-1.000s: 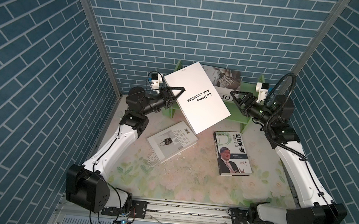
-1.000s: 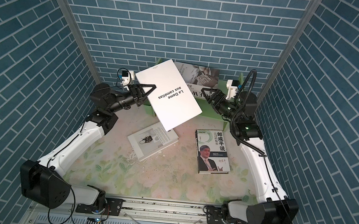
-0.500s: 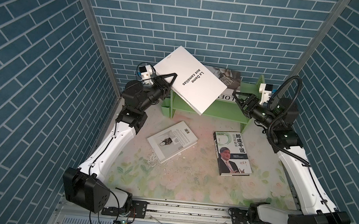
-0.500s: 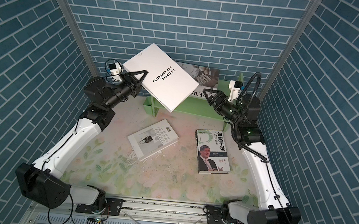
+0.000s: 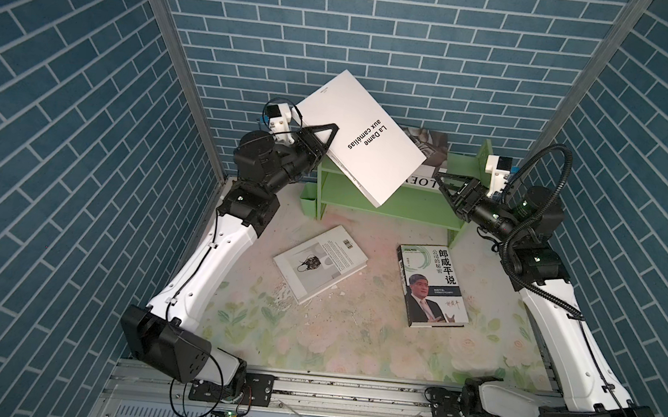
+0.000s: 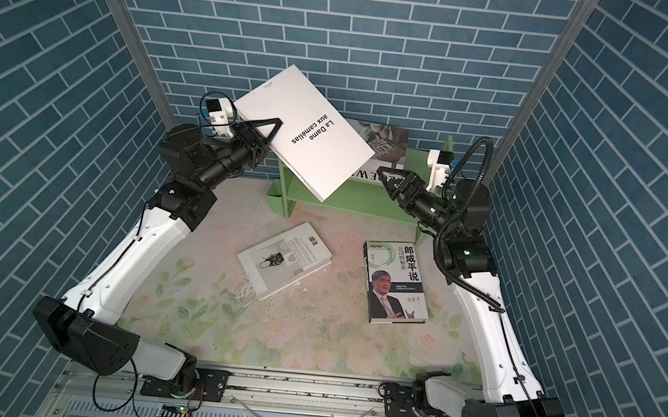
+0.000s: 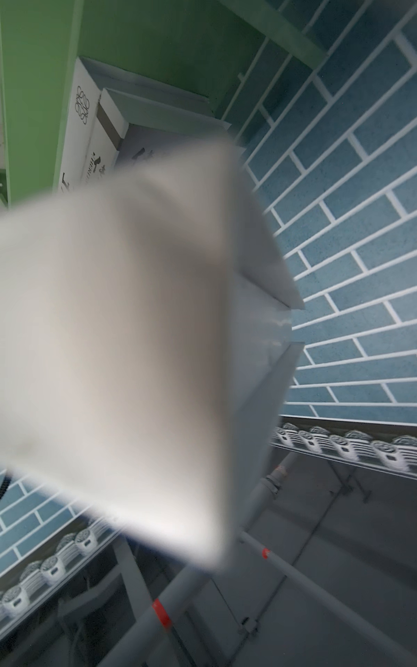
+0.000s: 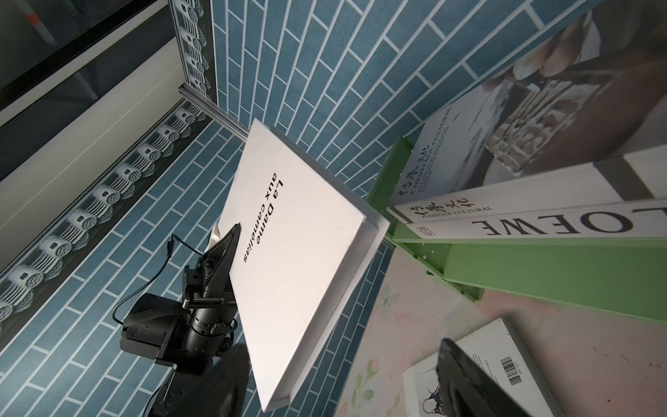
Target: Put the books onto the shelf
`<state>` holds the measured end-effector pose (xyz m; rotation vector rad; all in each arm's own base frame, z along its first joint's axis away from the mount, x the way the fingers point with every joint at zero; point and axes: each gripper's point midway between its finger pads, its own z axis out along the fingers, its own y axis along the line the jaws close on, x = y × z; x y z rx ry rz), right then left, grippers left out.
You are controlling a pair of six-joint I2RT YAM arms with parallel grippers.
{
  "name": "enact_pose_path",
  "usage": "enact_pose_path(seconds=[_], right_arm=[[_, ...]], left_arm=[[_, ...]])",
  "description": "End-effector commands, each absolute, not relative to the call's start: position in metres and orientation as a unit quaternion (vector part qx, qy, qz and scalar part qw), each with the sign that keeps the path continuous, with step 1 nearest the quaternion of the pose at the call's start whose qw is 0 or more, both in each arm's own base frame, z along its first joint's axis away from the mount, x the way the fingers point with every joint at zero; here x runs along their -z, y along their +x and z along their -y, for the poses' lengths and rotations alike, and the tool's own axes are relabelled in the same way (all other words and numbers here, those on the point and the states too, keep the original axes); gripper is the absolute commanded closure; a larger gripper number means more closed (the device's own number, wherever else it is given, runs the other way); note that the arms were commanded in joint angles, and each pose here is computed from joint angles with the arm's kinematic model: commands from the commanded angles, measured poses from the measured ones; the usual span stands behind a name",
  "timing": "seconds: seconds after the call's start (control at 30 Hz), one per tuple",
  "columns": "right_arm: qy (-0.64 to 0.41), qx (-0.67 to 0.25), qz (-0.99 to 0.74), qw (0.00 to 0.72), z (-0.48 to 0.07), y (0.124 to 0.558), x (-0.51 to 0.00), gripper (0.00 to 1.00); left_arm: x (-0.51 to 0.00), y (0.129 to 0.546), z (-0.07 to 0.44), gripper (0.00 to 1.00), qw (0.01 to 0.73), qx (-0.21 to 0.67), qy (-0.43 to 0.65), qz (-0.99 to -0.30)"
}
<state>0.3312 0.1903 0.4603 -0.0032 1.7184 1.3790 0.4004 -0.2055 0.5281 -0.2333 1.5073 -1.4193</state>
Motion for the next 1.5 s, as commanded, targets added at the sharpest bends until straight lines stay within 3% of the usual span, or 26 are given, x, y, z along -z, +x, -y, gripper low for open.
enact_pose_path(seconds=[0.0, 0.2, 0.37, 0.67, 1.07, 1.2, 1.47], right_arm=[[-0.015, -0.550, -0.691, 0.469, -0.187, 0.326, -0.472, 0.18], [-0.020, -0.556, -0.688, 0.466, -0.191, 0.328, -0.480, 0.18], [-0.003, -0.575, -0.687, 0.444, -0.193, 0.332, -0.485, 0.17], [0.024, -0.597, -0.701, 0.389, -0.201, 0.339, -0.467, 0.17], [0.046, -0.623, -0.727, 0.283, -0.225, 0.335, -0.419, 0.17], [0.077, -0.628, -0.743, 0.216, -0.237, 0.333, -0.387, 0.17], [0.111, -0.613, -0.770, 0.141, -0.241, 0.310, -0.348, 0.16]], left_arm=[[-0.548, 0.376, 0.211, 0.79, 0.554, 0.534, 0.000, -0.639], [-0.549, 0.350, 0.216, 0.78, 0.621, 0.397, 0.125, -0.664], [-0.521, 0.334, 0.217, 0.76, 0.643, 0.287, 0.208, -0.679], [-0.464, 0.325, 0.190, 0.77, 0.667, 0.098, 0.223, -0.704], [-0.385, 0.297, 0.218, 0.78, 0.630, -0.009, 0.274, -0.726], [-0.354, 0.288, 0.228, 0.81, 0.603, -0.072, 0.307, -0.733], [-0.305, 0.270, 0.239, 0.82, 0.584, -0.164, 0.342, -0.717]])
